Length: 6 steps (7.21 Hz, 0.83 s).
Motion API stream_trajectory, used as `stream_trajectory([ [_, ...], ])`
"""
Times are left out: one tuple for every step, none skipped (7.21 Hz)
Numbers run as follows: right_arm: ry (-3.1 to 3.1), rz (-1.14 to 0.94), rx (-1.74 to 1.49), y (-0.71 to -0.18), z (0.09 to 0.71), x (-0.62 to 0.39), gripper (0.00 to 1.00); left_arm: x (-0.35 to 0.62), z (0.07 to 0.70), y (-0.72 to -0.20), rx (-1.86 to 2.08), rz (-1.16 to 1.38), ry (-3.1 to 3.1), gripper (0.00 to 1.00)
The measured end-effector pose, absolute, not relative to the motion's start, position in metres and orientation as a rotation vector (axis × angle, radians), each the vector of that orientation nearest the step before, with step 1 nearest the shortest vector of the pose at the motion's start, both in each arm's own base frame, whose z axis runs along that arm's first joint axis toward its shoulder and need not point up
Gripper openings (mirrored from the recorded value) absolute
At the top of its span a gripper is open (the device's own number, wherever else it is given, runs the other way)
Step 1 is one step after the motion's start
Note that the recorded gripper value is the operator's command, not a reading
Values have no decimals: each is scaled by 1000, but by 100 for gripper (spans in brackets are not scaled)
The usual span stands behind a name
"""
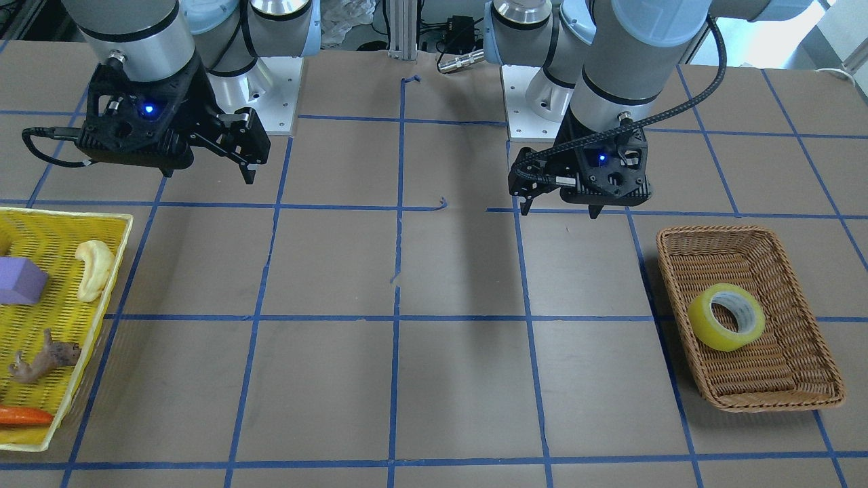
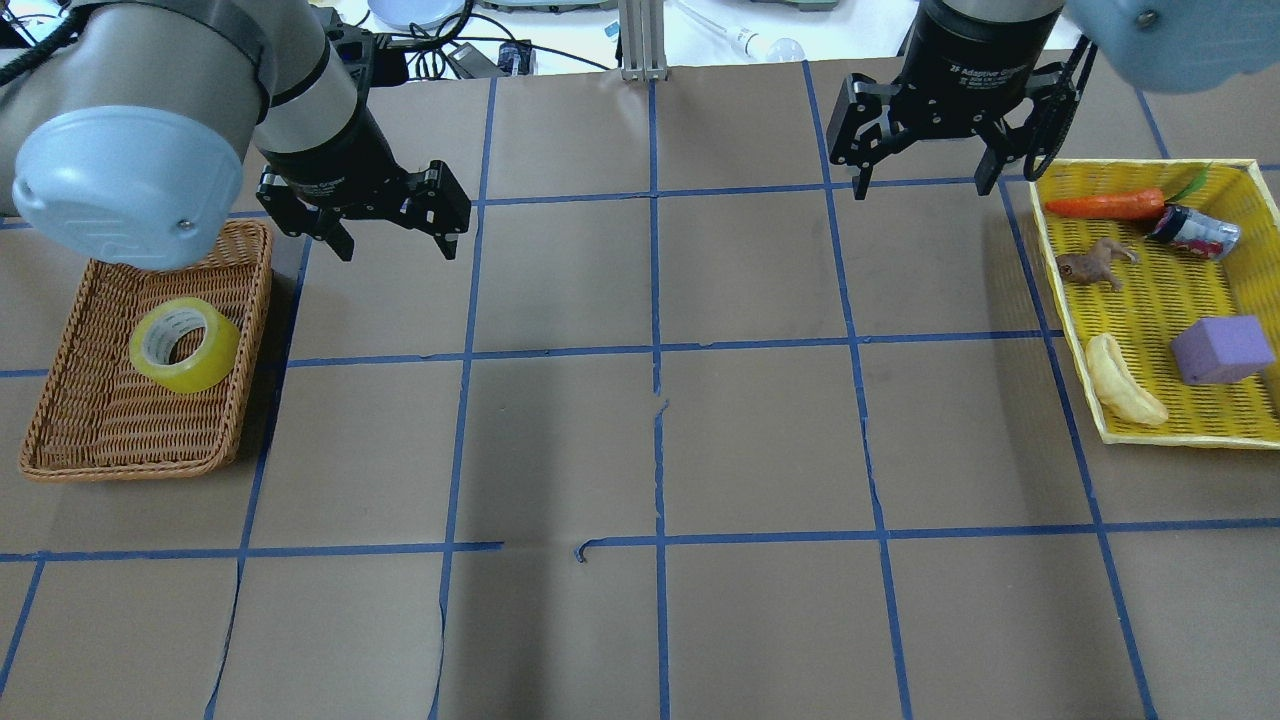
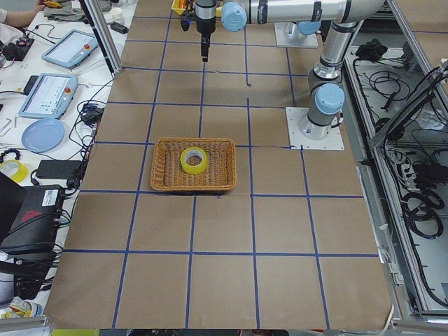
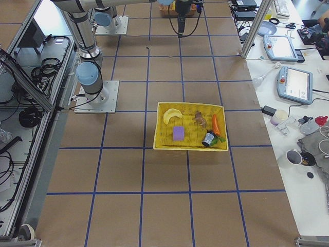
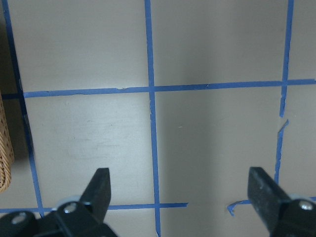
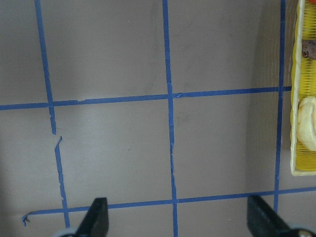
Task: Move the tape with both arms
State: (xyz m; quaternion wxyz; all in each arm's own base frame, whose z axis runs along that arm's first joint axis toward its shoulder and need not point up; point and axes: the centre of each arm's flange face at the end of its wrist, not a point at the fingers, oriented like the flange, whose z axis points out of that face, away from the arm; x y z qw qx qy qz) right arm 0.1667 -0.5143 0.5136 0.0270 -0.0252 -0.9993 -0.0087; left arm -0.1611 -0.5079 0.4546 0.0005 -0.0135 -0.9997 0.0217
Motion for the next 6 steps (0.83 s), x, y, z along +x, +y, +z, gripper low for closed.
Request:
stream_trajectory([
  [-3087,-27,-78,-514,514,167,100,-160,466,-499,-46,62,-3144,100],
  [-3086,-28,-78,-514,513,167,100,-154,481,-488,-37,44,-3149,100],
  [-3087,-28,-78,-514,514,167,100,-142,493,-485,-1,35,-3150,100],
  [-3087,-26,-78,-514,514,167,100,-128,497,-486,42,20,-3147,100],
  [-3088,-25,-79,-515,514,167,100,-122,499,-485,63,10,-3143,100],
  [-3088,-24,-78,-515,514,167,100,-120,501,-483,71,0,-3141,100],
])
